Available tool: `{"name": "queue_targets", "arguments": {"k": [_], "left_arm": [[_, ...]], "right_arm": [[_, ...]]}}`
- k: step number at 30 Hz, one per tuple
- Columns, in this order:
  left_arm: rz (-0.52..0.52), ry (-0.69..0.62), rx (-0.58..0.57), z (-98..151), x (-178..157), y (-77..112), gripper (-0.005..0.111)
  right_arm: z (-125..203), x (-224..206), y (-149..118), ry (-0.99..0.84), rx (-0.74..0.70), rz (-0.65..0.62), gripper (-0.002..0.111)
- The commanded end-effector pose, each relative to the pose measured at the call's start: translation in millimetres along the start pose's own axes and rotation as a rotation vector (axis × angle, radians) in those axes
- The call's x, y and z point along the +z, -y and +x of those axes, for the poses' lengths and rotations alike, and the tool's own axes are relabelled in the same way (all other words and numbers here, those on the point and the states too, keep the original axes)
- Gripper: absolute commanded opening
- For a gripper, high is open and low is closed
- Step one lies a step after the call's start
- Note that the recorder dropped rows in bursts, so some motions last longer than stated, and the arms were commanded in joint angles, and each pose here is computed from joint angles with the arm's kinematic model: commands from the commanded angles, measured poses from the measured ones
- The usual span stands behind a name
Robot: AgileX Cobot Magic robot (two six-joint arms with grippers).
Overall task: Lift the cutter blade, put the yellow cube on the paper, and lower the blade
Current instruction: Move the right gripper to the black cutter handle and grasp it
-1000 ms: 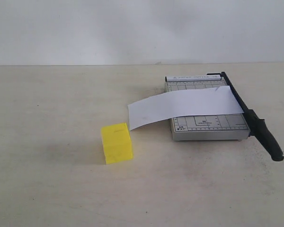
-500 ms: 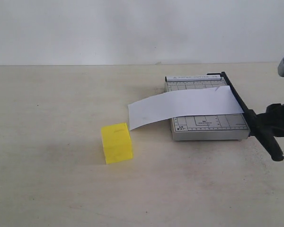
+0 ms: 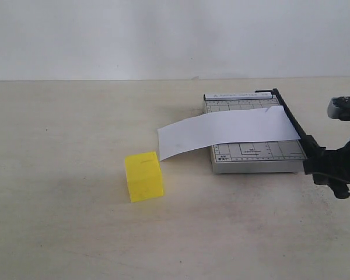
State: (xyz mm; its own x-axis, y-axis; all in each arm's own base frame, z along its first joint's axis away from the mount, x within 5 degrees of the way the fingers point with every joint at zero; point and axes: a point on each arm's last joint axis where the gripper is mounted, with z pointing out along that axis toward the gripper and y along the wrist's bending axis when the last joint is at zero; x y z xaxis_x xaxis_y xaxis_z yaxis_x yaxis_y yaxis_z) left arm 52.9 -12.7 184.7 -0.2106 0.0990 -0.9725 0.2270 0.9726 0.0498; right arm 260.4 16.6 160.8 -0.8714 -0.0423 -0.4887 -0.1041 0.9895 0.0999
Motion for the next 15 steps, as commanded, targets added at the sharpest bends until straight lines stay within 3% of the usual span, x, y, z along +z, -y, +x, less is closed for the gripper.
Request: {"name": "queue_targets", "arguments": {"k": [1, 9, 15], "left_arm": [[0.005, 0.012, 0.002, -0.8, -0.3, 0.2, 0.004], [0.005, 0.012, 0.002, -0.8, -0.3, 0.2, 0.004], [0.005, 0.012, 0.002, -0.8, -0.3, 0.2, 0.004]], "right_arm": [[0.8, 0.3, -1.3, -0.019, -0.005, -0.013, 0.025], [2.3, 0.2, -2.1, -0.035, -0.009, -0.022, -0.001], [-0.2, -7.0, -3.0, -0.008, -0.009, -0.022, 0.0]]}}
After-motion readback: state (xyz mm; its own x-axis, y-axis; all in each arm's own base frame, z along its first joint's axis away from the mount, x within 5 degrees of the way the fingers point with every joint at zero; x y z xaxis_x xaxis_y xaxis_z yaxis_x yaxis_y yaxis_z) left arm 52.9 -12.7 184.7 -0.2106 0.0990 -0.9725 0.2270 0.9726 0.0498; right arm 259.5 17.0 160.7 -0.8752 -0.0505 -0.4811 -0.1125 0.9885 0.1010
